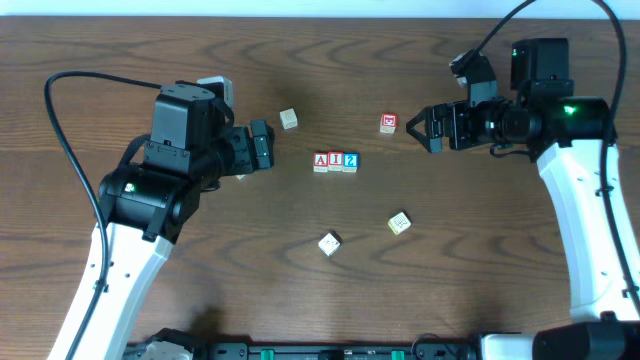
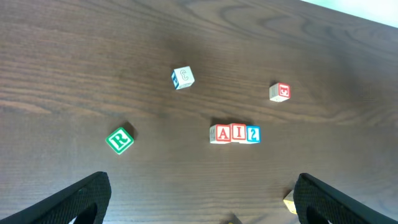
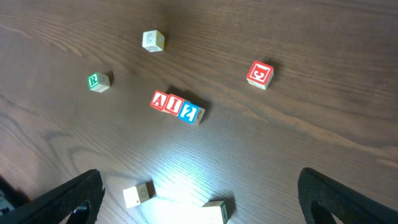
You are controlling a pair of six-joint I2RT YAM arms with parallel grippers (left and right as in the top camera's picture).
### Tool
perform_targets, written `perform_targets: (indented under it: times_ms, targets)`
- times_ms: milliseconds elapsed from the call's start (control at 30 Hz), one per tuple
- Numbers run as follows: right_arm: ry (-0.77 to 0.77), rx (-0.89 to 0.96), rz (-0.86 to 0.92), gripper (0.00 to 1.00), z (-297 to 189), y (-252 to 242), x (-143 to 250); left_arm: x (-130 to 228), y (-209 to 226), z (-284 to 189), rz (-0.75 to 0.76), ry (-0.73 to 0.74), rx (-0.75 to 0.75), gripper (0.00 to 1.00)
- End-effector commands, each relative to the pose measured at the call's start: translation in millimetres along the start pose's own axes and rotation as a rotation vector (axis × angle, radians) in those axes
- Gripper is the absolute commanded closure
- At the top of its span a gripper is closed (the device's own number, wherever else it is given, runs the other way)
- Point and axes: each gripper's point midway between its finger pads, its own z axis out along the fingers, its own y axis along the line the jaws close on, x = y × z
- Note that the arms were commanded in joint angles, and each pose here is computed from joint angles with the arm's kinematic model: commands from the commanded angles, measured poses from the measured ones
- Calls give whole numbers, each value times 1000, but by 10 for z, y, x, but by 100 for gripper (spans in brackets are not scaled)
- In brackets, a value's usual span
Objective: Spell out Ai2
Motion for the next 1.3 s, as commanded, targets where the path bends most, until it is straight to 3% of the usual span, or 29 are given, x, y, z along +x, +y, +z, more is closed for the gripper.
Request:
perform_targets:
  times_ms: [0,233,400,567,867,1267]
  targets:
    - [-8,2,-17,1,-26,4,-27,16,42,-21,22,10,-25,4]
    - [-8,2,-17,1,-26,4,-28,270,455,-407,32,39,-234,5]
    - [-8,2,-17,1,-26,4,-27,341,785,-1032,47,-83,-361,5]
    - [-8,2,-17,1,-26,4,-27,547,1087,-1291,26,-175,-426,5]
    - [-8,2,-17,1,-26,4,-27,1146,1510,-920,-37,-293,-445,5]
    - [-8,2,-17,1,-26,4,-27,1516,1646,-299,-27,-410,-336,5]
